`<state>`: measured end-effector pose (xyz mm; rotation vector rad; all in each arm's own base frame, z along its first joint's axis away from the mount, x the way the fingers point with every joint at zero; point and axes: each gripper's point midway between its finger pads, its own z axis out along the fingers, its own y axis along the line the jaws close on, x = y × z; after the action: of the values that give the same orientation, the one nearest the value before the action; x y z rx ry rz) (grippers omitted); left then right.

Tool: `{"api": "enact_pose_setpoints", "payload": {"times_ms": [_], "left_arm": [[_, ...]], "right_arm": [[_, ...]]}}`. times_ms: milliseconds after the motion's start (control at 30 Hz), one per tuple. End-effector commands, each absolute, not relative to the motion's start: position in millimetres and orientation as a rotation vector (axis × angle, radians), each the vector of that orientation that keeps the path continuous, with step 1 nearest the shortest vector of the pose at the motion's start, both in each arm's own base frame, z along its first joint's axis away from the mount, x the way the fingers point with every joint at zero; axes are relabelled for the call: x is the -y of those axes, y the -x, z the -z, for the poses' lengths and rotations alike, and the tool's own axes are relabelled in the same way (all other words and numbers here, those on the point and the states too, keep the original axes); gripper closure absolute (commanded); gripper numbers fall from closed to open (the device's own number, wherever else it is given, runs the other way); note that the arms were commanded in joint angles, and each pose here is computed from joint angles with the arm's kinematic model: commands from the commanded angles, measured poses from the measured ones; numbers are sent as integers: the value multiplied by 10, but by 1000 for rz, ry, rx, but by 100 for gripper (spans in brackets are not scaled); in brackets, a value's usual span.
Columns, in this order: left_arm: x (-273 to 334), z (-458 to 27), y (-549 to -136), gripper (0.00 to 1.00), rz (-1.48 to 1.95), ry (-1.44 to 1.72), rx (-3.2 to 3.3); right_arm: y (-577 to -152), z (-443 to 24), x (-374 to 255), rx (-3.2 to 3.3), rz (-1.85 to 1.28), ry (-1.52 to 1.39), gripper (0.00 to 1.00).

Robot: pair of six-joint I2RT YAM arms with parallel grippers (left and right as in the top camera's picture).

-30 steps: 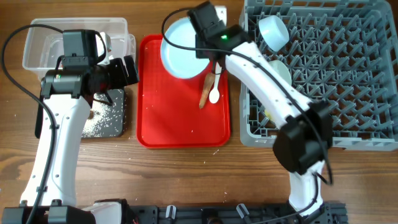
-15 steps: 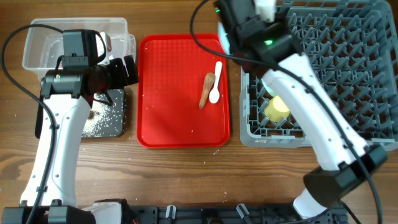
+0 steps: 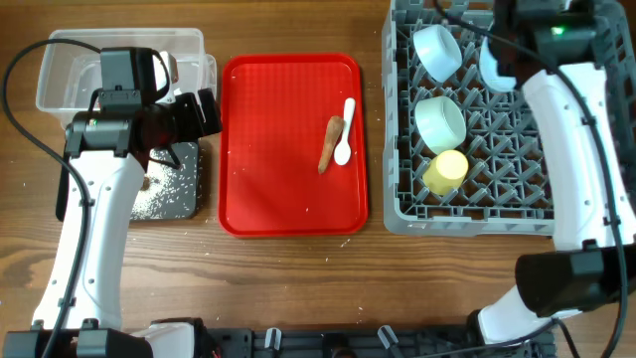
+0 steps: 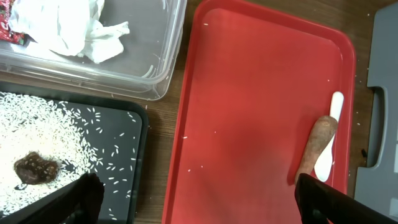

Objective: Sort waste into correct bins and load items into the dishwasher rack
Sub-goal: 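Stand the plate upright in the rack and release it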

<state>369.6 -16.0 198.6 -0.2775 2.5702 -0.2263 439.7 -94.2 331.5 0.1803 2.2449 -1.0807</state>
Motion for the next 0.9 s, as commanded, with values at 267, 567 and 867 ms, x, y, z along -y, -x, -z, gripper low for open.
{"api": "enact_pose_setpoints", "payload": {"times_ms": [267, 567, 867], "left_arm": [[135, -2014, -3722, 0, 219, 285, -2561], [135, -2014, -3722, 0, 219, 285, -2561], [135, -2014, -3722, 0, 219, 285, -2561]], "right_arm": [[-4650, -2707, 1295, -2354, 1171, 258, 96], [-4815, -2255, 1240, -2418, 1126, 327, 96], [-4926, -2123, 971, -2418, 1040, 409, 86]]}}
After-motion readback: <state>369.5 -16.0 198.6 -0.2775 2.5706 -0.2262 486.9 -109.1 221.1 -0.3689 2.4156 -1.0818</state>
